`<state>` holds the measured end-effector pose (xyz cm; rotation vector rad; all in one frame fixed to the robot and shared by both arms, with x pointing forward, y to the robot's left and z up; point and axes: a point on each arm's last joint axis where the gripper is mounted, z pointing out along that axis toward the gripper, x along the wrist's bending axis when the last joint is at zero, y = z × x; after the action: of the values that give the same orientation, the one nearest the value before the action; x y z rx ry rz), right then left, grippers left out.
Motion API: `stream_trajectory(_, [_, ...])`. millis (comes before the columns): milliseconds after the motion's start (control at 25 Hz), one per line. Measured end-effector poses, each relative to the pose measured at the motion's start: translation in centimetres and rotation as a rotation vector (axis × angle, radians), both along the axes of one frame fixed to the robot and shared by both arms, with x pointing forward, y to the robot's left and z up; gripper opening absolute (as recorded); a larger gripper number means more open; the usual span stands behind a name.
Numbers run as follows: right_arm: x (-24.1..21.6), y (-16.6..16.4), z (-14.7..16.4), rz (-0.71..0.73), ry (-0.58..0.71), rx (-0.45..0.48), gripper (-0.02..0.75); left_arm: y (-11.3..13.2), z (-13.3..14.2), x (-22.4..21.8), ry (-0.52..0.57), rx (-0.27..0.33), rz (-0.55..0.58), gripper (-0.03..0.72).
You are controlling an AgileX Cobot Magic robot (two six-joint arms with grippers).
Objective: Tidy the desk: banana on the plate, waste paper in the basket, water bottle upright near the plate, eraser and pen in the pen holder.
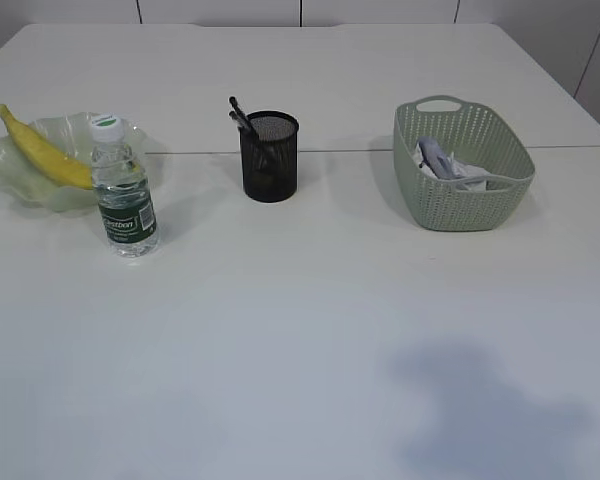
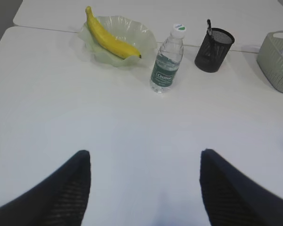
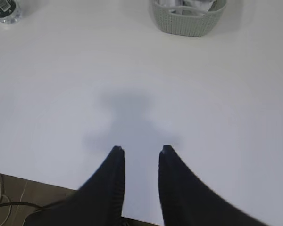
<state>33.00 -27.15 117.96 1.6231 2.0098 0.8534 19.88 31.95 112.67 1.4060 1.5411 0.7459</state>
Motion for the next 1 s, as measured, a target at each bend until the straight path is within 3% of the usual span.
stream_trajectory(560, [-10.4, -2.8, -1.8, 0.010, -0.279, 0.098, 0.189, 0.3, -0.5, -1.9, -0.078, -0.021, -0.018, 0.484])
stream_trajectory(880, [-15.1, -3.7, -6.1, 0.048, -0.406, 0.174, 0.189, 0.1, -1.5, -1.3, -0.042, 0.017, -0.042, 0.477])
stream_trajectory(1000, [-15.0, -3.6, -7.5, 0.050, -0.389, 0.165, 0.189, -0.1, -2.4, -0.7, -0.007, 0.052, -0.057, 0.477])
